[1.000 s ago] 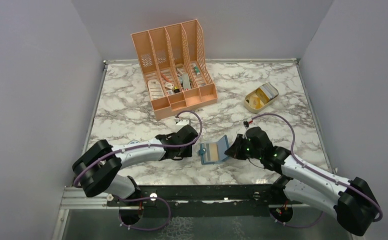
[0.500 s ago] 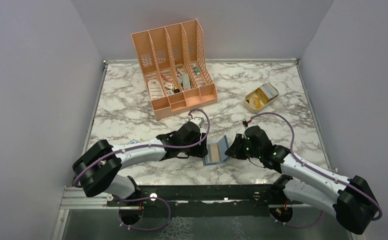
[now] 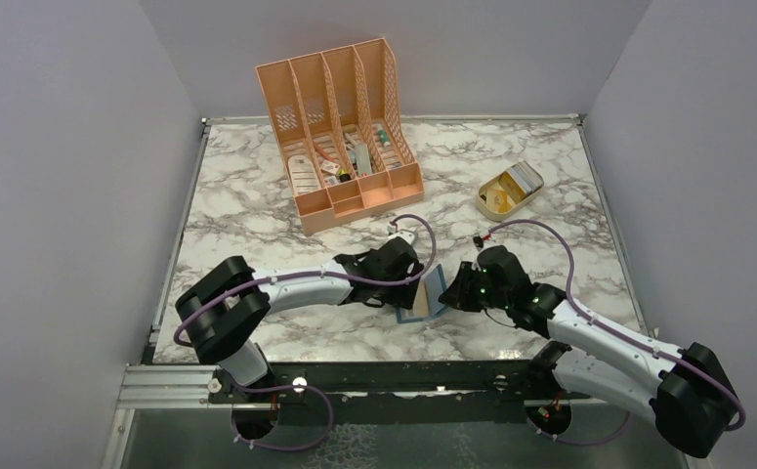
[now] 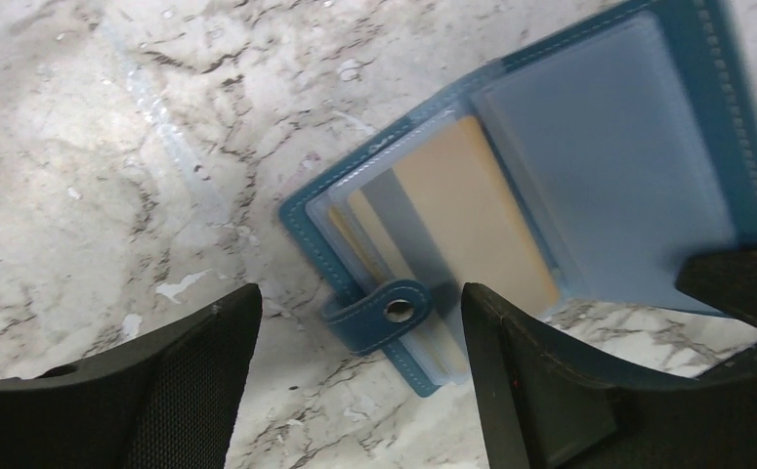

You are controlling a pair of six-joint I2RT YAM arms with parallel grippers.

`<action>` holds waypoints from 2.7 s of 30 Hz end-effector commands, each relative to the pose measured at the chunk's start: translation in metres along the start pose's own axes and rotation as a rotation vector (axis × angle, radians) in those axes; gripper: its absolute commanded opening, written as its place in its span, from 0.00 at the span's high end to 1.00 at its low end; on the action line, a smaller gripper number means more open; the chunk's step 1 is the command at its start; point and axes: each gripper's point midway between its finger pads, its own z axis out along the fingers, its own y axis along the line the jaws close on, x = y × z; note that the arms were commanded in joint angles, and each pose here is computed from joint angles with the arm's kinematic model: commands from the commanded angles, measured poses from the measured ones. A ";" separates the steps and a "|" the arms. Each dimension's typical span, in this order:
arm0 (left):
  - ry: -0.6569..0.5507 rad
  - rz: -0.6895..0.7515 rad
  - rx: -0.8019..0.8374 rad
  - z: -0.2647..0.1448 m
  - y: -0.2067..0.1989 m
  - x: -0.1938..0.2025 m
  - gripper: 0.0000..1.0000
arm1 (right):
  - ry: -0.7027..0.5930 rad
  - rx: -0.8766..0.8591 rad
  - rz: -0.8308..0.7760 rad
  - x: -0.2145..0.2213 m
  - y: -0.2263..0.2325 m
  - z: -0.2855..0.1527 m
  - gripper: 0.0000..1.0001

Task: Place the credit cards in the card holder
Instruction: Close the card holder at the center of the board.

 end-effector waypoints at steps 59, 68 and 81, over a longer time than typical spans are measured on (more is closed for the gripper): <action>-0.075 -0.198 0.072 -0.026 -0.004 0.005 0.83 | 0.169 -0.110 -0.056 0.004 0.034 0.059 0.74; -0.054 -0.241 0.210 -0.029 -0.035 -0.004 0.78 | 0.238 0.007 -0.072 0.027 0.010 0.070 0.79; -0.091 -0.274 0.142 -0.036 -0.009 -0.031 0.64 | 0.130 -0.094 -0.075 0.004 0.038 0.047 0.79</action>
